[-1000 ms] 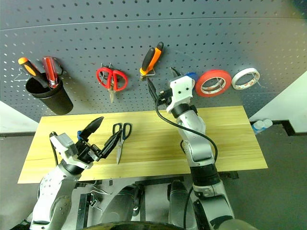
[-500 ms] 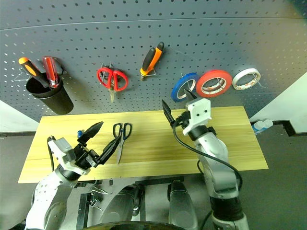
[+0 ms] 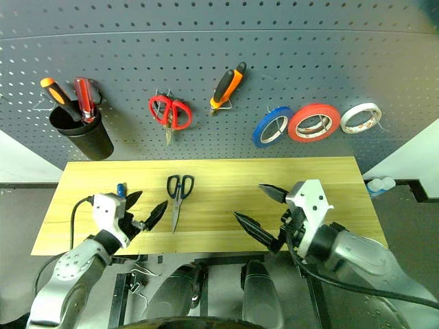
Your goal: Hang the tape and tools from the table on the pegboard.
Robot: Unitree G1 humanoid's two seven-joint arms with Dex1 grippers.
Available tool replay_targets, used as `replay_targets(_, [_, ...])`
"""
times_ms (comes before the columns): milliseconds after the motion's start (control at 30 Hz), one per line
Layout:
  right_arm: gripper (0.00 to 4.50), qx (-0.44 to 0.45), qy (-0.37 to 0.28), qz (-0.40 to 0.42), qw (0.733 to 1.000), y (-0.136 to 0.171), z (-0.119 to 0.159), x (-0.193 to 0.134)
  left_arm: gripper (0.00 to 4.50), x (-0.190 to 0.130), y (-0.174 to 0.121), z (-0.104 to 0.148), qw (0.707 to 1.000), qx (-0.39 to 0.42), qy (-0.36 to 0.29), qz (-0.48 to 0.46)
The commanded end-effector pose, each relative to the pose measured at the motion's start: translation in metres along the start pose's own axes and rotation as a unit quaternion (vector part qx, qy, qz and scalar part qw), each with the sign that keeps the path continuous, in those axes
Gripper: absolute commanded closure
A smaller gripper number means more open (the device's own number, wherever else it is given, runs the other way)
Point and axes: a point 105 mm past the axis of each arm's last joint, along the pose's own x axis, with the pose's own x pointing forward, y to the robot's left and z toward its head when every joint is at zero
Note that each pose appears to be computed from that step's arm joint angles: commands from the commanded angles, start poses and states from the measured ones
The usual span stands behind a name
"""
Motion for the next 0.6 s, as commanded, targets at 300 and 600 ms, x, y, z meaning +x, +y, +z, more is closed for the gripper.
replay_targets(300, [0.05, -0.024, 0.0, 0.004, 1.0, 0.003, 0.006, 0.003, 0.0, 0.043, 0.017, -0.04, 0.978, -0.021, 0.109, 0.175])
replay_targets(600, [0.05, -0.027, -0.007, 0.003, 1.0, 0.005, 0.006, 0.009, 0.0, 0.055, -0.011, -0.062, 0.969, -0.031, 0.169, 0.179])
